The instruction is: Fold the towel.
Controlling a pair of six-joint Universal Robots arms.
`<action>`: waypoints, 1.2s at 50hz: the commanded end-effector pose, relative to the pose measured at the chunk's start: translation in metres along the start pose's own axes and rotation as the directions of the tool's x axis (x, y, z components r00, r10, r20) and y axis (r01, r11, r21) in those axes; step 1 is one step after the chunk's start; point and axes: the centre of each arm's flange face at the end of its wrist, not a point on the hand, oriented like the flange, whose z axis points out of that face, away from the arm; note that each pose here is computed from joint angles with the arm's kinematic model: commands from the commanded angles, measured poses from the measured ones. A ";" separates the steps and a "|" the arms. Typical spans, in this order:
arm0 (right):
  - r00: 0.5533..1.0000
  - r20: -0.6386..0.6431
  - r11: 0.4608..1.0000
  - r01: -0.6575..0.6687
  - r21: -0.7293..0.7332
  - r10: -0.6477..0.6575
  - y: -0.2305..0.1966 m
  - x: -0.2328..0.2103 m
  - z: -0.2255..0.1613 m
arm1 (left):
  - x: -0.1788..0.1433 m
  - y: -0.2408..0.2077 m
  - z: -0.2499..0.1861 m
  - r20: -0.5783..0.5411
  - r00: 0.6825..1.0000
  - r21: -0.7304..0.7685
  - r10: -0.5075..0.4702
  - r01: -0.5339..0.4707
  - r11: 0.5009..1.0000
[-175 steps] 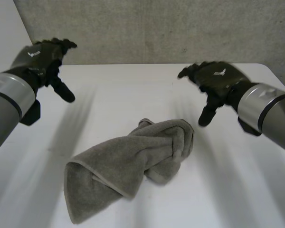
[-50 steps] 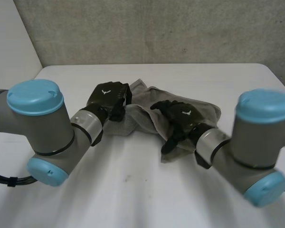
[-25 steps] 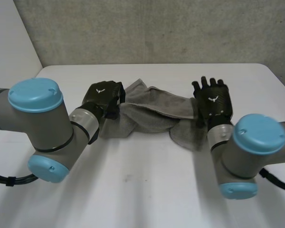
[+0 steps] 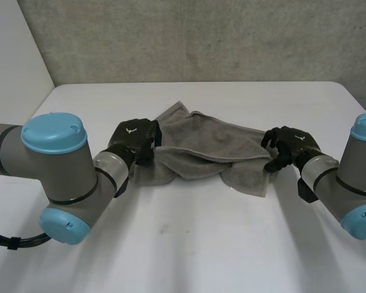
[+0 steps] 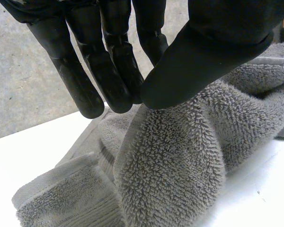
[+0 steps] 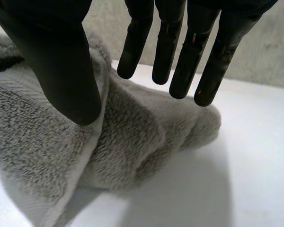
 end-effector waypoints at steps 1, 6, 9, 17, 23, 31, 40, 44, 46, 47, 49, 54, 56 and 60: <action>0.991 0.001 0.991 -0.132 -0.024 0.132 0.003 0.001 0.000 | 0.000 0.000 0.000 0.000 1.000 -0.002 -0.003 0.003 1.000; 0.980 -0.001 0.979 -0.200 -0.043 0.200 0.010 0.001 0.003 | 0.000 0.001 0.000 0.000 1.000 -0.004 -0.005 0.005 1.000; 0.976 0.000 0.975 -0.216 -0.045 0.216 0.010 0.000 0.003 | 0.000 0.001 -0.001 0.000 1.000 -0.005 -0.005 0.005 1.000; 0.956 -0.010 0.956 -0.293 -0.016 0.292 0.005 0.003 0.004 | 0.001 0.007 -0.003 -0.001 1.000 -0.022 0.001 -0.001 1.000; 0.968 0.010 0.963 -0.249 0.101 0.249 -0.025 0.007 0.001 | 0.001 0.015 -0.002 -0.001 1.000 -0.045 0.000 -0.001 0.999; 0.977 -0.028 0.952 0.213 0.220 -0.212 -0.066 0.000 -0.021 | 0.007 0.029 -0.006 -0.028 1.000 -0.073 -0.006 0.004 0.997; 0.881 -0.018 0.879 0.472 0.066 -0.472 -0.051 -0.001 -0.031 | 0.021 0.034 -0.006 -0.064 0.998 -0.058 0.003 -0.007 0.998; 0.883 -0.022 0.881 0.469 0.060 -0.468 -0.052 0.001 -0.031 | 0.021 0.034 -0.007 -0.065 0.998 -0.059 0.010 -0.014 0.998; 0.884 -0.020 0.882 0.468 0.060 -0.468 -0.051 0.002 -0.031 | 0.020 0.034 -0.006 -0.060 0.998 -0.059 0.011 -0.014 0.998; 0.884 -0.020 0.882 0.468 0.060 -0.468 -0.051 0.002 -0.031 | 0.020 0.034 -0.006 -0.060 0.998 -0.059 0.011 -0.014 0.998; 0.883 -0.018 0.881 0.469 0.063 -0.469 -0.051 0.001 -0.031 | 0.019 0.034 -0.006 -0.057 0.998 -0.059 0.010 -0.014 0.998; 0.885 -0.042 0.884 0.465 0.056 -0.463 -0.053 0.011 -0.028 | 0.014 0.032 -0.004 -0.045 0.999 -0.061 0.007 -0.010 0.998; 0.887 -0.052 0.886 0.460 0.050 -0.458 -0.053 0.016 -0.026 | 0.013 0.032 -0.004 -0.042 0.999 -0.058 0.010 -0.013 0.998; 0.888 -0.055 0.887 0.459 0.039 -0.457 -0.050 0.020 -0.023 | 0.006 0.029 -0.001 -0.027 1.000 -0.048 0.010 -0.011 0.999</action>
